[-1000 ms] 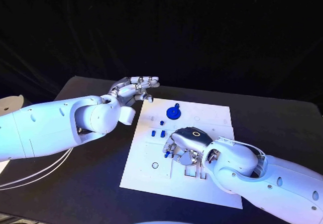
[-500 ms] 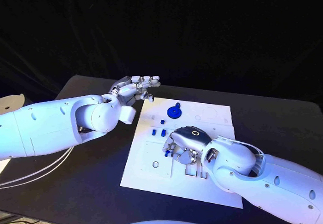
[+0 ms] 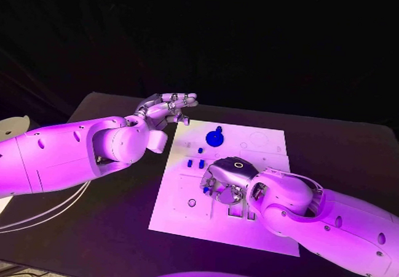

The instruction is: Assemble the parts on the task board

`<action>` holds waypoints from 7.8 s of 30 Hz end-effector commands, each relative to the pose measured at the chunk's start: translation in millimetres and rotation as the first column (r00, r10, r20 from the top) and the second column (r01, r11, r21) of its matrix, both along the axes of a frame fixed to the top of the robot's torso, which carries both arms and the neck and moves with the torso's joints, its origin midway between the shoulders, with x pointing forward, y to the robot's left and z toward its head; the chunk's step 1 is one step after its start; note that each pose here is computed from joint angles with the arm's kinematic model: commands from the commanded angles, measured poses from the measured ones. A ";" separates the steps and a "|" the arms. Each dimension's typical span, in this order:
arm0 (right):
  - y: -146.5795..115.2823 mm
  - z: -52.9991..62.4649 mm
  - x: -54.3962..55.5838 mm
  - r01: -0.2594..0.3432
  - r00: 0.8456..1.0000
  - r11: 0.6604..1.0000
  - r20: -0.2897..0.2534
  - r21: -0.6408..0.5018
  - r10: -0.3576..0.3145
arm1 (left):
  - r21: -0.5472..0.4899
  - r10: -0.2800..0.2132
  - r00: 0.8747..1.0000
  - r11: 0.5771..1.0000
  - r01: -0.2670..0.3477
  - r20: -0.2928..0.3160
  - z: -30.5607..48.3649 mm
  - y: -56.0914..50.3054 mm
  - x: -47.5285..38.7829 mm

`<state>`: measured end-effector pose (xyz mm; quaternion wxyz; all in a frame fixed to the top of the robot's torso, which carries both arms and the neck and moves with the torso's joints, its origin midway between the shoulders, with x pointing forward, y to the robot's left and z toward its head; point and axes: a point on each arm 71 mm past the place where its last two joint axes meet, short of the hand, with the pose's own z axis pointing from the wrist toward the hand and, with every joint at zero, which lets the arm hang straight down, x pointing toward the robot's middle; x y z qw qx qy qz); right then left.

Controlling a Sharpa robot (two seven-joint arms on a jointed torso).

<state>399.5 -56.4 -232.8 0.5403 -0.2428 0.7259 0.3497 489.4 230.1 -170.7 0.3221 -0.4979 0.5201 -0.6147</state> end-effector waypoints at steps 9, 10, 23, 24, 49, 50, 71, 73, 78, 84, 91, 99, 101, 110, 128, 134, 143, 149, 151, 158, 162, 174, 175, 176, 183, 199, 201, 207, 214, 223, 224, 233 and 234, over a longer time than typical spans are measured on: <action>-5.3 -6.5 4.4 0.041 0.999 0.999 0.003 0.006 -0.041 | -0.006 -0.020 1.000 1.000 0.020 0.007 1.2 -1.7 -0.6; -5.3 -5.1 4.0 0.040 0.999 0.999 0.010 0.022 -0.041 | -0.007 -0.020 1.000 1.000 0.021 0.007 1.2 -1.7 -0.6; -33.9 22.5 -5.1 0.068 0.997 0.989 0.034 0.132 -0.073 | -0.004 -0.019 1.000 1.000 0.019 0.004 0.7 -0.2 -0.1; -42.0 27.5 -3.1 0.086 0.995 0.988 0.031 0.131 -0.090 | -0.004 -0.018 1.000 1.000 0.018 0.003 0.6 0.2 -0.1; -121.1 49.7 31.8 0.296 0.952 0.948 0.121 -0.120 -0.282 | -0.003 -0.036 0.999 0.999 0.036 0.008 -1.0 -2.0 -0.9; -120.3 49.3 32.1 0.294 0.953 0.948 0.121 -0.122 -0.279 | -0.003 -0.036 0.999 0.999 0.036 0.008 -1.1 -2.2 -0.9; -99.1 38.3 30.1 0.220 0.974 0.967 0.074 -0.128 -0.212 | -0.003 -0.045 0.999 0.999 0.045 0.000 -1.9 -3.5 -1.2; -98.2 37.4 30.7 0.219 0.975 0.967 0.073 -0.129 -0.211 | -0.003 -0.046 0.999 0.999 0.046 -0.001 -1.9 -3.6 -1.2; -97.8 35.8 33.8 0.233 0.971 0.964 0.086 -0.129 -0.223 | -0.003 -0.047 0.999 0.999 0.047 -0.002 -2.0 -3.7 -1.2; -97.4 35.2 37.2 0.250 0.965 0.961 0.108 -0.121 -0.237 | -0.003 -0.047 0.999 0.999 0.047 -0.003 -2.2 -3.5 -1.1; -95.1 39.5 35.8 0.241 0.964 0.968 0.132 -0.068 -0.231 | -0.002 -0.047 0.999 0.999 0.047 -0.004 -2.4 -3.2 -1.0; -98.2 51.7 27.5 0.239 0.964 0.970 0.109 0.033 -0.242 | -0.001 -0.044 0.999 0.999 0.044 -0.005 -2.8 -1.9 -0.8; -97.9 56.8 24.7 0.236 0.965 0.970 0.102 0.060 -0.241 | 0.000 -0.043 0.999 0.999 0.043 -0.006 -2.9 -1.6 -0.8; -67.7 70.5 4.2 0.140 0.987 0.978 0.061 0.151 -0.151 | 0.000 -0.051 0.999 0.999 0.051 -0.005 -3.2 -3.2 -1.0; 7.8 29.9 -32.2 -0.063 0.996 0.983 -0.056 0.172 0.073 | -0.003 -0.061 0.998 0.998 0.061 -0.004 -3.2 -7.4 -1.4; 14.0 14.0 -32.2 -0.067 0.994 0.987 -0.078 0.145 0.079 | -0.003 -0.062 0.998 0.998 0.062 -0.004 -3.0 -7.5 -1.7; 12.5 5.2 -26.6 -0.034 0.997 0.994 -0.064 0.102 0.041 | -0.003 -0.061 0.998 0.998 0.061 -0.005 -3.0 -7.1 -1.8; 10.8 2.4 -24.7 -0.023 0.998 0.997 -0.056 0.067 0.027 | -0.003 -0.061 0.998 0.998 0.061 -0.005 -3.1 -7.0 -1.7; 11.0 2.1 -24.6 -0.023 0.999 0.998 -0.048 0.057 0.025 | -0.003 -0.062 0.998 0.998 0.062 -0.006 -3.1 -7.0 -1.7; 12.9 1.2 -24.9 -0.021 0.999 1.000 -0.025 0.016 0.022 | -0.003 -0.064 0.998 0.998 0.064 -0.007 -3.2 -7.5 -1.7; 17.6 -0.8 -27.1 -0.038 0.999 0.999 -0.035 -0.019 0.038 | -0.003 -0.064 0.998 0.998 0.064 -0.007 -3.2 -7.5 -1.7; 29.4 -4.9 -32.4 -0.059 0.998 0.998 -0.039 -0.022 0.058 | -0.004 -0.067 0.998 0.998 0.067 -0.008 -3.3 -8.3 -1.8; 29.3 -5.1 -32.1 -0.056 0.998 0.998 -0.038 -0.021 0.055 | -0.004 -0.067 0.998 0.998 0.067 -0.009 -3.3 -8.3 -1.8; 29.0 -5.2 -31.6 -0.051 0.998 0.998 -0.037 -0.021 0.050 | -0.004 -0.068 0.998 0.998 0.068 -0.009 -3.3 -8.3 -1.8; 26.5 -5.4 -29.4 -0.027 0.999 1.000 -0.027 -0.011 0.027 | -0.004 -0.072 0.997 0.997 0.072 -0.013 -3.6 -8.2 -2.0; -20.9 26.7 -26.6 0.077 0.997 0.971 -0.025 0.225 -0.073 | -0.004 -0.080 0.997 0.997 0.080 -0.020 -4.3 -7.0 -2.0; -39.8 31.5 -21.4 0.139 0.990 0.965 -0.068 0.221 -0.127 | -0.004 -0.079 0.997 0.997 0.079 -0.021 -4.2 -6.4 -2.2; -104.4 38.9 -14.6 0.368 0.923 0.914 -0.181 0.169 -0.338 | 0.000 -0.076 0.997 0.997 0.076 -0.019 -4.0 -3.8 -2.9; -145.4 28.3 -28.1 0.537 0.823 0.843 -0.239 0.027 -0.516 | 0.005 -0.075 0.997 0.997 0.075 -0.021 -4.7 -1.7 -3.6; -156.2 17.3 -36.5 0.561 0.802 0.823 -0.185 -0.090 -0.567 | 0.005 -0.080 0.997 0.997 0.080 -0.023 -5.9 -3.2 -3.5; -156.2 16.8 -36.7 0.561 0.803 0.823 -0.182 -0.091 -0.568 | 0.005 -0.080 0.997 0.997 0.080 -0.023 -6.1 -3.3 -3.5; -154.0 13.0 -37.4 0.545 0.820 0.831 -0.133 -0.112 -0.556 | 0.007 -0.078 0.997 0.997 0.078 -0.027 -7.8 -2.3 -3.7; -153.4 12.4 -37.2 0.542 0.822 0.832 -0.131 -0.116 -0.554 | 0.007 -0.078 0.997 0.997 0.078 -0.027 -7.9 -2.2 -3.7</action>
